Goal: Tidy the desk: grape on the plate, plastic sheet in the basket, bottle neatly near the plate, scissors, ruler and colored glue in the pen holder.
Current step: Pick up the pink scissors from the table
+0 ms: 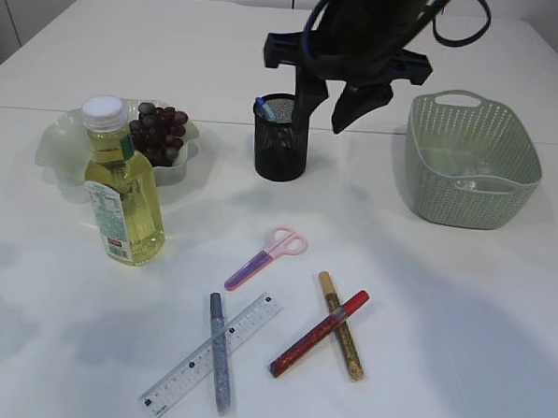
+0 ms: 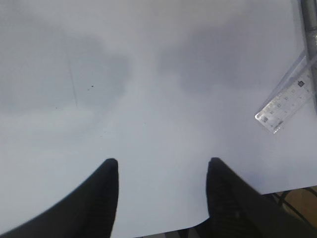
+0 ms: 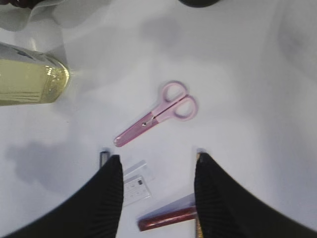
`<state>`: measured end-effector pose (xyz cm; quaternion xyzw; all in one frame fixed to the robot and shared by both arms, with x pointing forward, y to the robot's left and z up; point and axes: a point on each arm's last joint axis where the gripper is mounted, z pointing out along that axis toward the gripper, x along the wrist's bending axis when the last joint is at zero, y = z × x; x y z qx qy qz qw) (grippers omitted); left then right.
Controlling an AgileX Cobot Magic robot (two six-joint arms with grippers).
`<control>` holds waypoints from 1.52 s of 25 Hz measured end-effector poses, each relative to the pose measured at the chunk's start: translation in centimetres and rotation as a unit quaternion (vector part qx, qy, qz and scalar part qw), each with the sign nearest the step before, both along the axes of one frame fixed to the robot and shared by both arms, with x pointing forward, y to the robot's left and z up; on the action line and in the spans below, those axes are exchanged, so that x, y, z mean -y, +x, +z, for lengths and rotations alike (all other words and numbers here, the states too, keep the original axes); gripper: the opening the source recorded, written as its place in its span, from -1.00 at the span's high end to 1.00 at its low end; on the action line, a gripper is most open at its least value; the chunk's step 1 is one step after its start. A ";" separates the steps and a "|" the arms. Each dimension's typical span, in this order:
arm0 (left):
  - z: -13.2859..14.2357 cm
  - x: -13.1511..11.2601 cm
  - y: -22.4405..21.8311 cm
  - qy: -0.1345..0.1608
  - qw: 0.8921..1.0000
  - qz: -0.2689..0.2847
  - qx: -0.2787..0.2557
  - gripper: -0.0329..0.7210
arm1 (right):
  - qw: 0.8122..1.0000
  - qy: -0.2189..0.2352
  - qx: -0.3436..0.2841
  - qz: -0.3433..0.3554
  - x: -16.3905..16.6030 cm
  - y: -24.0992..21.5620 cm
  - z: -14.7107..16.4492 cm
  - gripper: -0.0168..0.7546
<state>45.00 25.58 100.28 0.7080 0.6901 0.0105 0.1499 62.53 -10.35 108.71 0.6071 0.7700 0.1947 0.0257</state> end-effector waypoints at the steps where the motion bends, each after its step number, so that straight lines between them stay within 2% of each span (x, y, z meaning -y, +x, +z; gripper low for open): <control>1: 0.0 0.1 0.0 -0.005 1.000 0.003 -0.001 -0.19 | 1.000 0.005 -0.006 -0.015 -0.7 -0.4 0.0 -0.03; 7: 0.1 0.2 0.1 -0.013 1.000 0.008 0.006 -0.19 | 0.995 0.053 -0.014 -0.082 -4.7 -2.1 0.1 -0.03; 10: 0.1 0.2 0.3 -0.016 1.000 0.011 0.014 -0.19 | 0.986 0.067 -0.019 -0.150 -5.9 -1.8 -0.9 -0.03; 16: 0.2 0.4 0.5 -0.026 0.999 0.019 0.026 -0.19 | 0.948 0.085 -0.040 -0.304 -6.7 -0.3 -4.2 -0.03; 20: 0.3 0.4 0.7 -0.030 0.999 0.022 0.033 -0.19 | 0.925 0.078 -0.062 -0.367 -7.2 0.6 -7.3 -0.03; 30: 0.3 0.4 0.7 -0.031 0.999 0.023 0.034 -0.19 | 0.903 0.039 -0.125 -0.410 -8.0 1.2 -13.6 -0.04; 38: 0.3 0.4 0.7 -0.030 0.999 0.023 0.034 -0.19 | 0.897 0.030 -0.134 -0.420 -8.1 1.6 -15.2 -0.04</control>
